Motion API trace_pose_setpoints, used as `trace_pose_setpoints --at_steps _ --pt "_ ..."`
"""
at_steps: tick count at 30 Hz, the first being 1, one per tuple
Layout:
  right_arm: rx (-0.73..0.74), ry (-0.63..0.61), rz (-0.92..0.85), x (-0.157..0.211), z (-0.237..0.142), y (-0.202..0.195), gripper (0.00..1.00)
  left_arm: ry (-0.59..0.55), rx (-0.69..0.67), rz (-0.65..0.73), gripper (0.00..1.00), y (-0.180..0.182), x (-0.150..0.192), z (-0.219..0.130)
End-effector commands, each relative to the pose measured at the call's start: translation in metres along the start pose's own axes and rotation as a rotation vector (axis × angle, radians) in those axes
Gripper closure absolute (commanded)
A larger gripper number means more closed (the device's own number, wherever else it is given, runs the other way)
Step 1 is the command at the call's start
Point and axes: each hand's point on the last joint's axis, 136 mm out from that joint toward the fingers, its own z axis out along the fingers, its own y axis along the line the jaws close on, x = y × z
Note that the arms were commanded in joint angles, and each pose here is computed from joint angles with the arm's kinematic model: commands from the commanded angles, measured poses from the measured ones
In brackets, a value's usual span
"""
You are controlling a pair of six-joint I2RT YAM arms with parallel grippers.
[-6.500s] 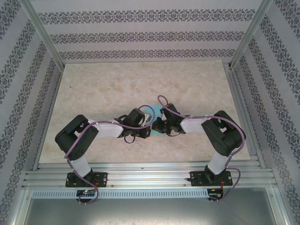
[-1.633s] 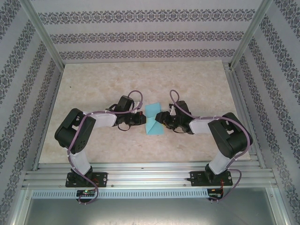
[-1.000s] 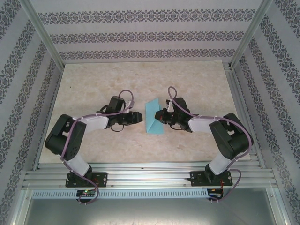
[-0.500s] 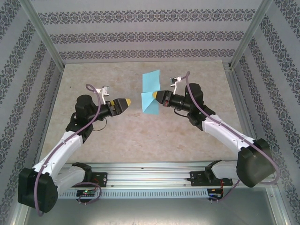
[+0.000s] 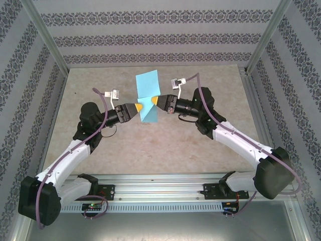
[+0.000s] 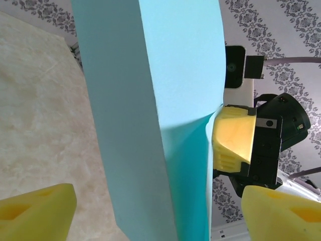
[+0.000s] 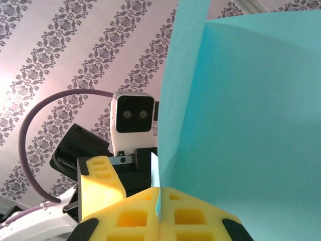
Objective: Fold a paper plane with a square sheet of paper (fold left side to right side)
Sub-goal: Turn over the paper at the center of the table.
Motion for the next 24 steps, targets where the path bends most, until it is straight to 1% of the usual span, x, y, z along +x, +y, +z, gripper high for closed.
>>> trace_pose_setpoints --at_steps 1,3,7,11,14,16,19,21,24 --pt "-0.084 -0.012 -0.024 -0.009 0.006 0.023 1.00 0.020 0.079 0.040 0.21 -0.023 -0.002 0.008" --pt "-0.083 -0.007 -0.020 -0.008 0.007 0.022 0.99 0.026 0.087 0.042 0.29 -0.025 -0.001 0.010" --pt "-0.055 -0.005 -0.022 -0.005 0.005 0.015 0.97 0.024 0.088 0.045 0.56 -0.026 -0.002 0.010" --pt "-0.021 -0.014 -0.019 -0.006 0.000 0.006 0.94 0.031 0.074 0.044 0.76 -0.023 -0.001 0.011" --pt "0.029 -0.032 -0.025 -0.008 -0.011 -0.004 0.90 0.038 0.029 0.043 0.90 -0.014 0.001 0.011" --pt "0.083 -0.036 -0.029 -0.008 -0.019 -0.013 0.82 0.046 -0.021 0.052 0.93 -0.005 0.004 0.011" --pt "0.233 -0.048 -0.051 -0.009 -0.042 -0.035 0.71 0.068 -0.167 0.098 0.97 0.014 0.012 0.007" --pt "0.383 -0.059 -0.054 -0.008 -0.065 -0.055 0.67 0.096 -0.306 0.146 1.00 0.031 0.019 0.001" --pt "0.688 -0.082 -0.078 -0.007 -0.113 -0.089 0.63 0.160 -0.565 0.241 1.00 0.061 0.031 -0.016"
